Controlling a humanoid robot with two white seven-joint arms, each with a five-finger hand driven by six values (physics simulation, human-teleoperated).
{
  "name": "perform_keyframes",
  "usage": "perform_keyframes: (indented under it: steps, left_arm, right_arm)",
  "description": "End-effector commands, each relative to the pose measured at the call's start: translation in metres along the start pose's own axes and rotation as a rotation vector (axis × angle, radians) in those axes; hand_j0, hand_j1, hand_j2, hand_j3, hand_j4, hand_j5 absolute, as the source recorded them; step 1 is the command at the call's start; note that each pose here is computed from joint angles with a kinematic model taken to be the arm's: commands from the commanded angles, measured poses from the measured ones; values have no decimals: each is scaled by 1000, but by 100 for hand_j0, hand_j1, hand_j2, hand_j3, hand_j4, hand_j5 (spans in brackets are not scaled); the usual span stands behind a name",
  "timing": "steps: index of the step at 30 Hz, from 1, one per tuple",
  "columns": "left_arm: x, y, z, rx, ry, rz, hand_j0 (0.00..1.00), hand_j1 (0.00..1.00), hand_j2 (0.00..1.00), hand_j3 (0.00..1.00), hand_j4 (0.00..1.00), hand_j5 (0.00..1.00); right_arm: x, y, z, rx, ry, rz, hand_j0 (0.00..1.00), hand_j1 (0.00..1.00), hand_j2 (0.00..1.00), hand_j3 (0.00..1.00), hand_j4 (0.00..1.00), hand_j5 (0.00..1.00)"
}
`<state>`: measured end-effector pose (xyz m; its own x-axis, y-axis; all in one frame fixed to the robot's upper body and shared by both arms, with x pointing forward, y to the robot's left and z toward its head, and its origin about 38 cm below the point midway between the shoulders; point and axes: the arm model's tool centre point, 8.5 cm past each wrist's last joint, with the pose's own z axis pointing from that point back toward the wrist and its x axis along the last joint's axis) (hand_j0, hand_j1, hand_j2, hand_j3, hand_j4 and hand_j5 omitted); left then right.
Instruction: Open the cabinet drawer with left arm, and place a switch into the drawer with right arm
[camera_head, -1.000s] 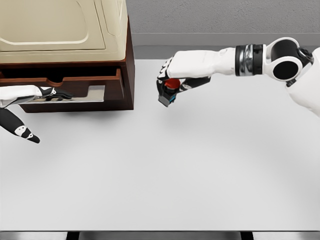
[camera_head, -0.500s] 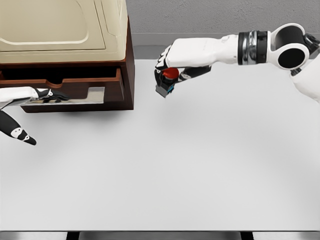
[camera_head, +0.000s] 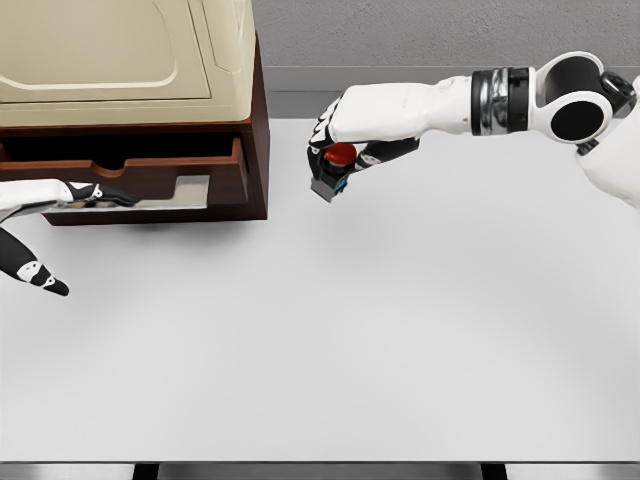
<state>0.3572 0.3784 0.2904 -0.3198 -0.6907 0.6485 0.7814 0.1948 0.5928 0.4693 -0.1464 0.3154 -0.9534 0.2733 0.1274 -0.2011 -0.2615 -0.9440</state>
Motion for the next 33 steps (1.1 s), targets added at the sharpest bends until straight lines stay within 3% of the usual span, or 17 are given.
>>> perform_keyframes:
  steps: [1, 16, 33]
  left_arm:
    - [-2, -1, 1, -2, 11, -5, 100, 100, 100, 100, 100, 100]
    - [-4, -10, 1, -20, -22, -15, 100, 100, 100, 100, 100, 100]
    - [-6, -14, -1, -30, -30, -10, 100, 100, 100, 100, 100, 100]
  right_arm:
    - [1, -2, 0, -23, -17, -30, 49, 49, 49, 49, 49, 49]
    - [19, -18, -3, -38, -65, 20, 47, 47, 47, 47, 47, 47]
    - [19, -19, -2, -35, -64, 24, 47, 47, 47, 47, 47, 47]
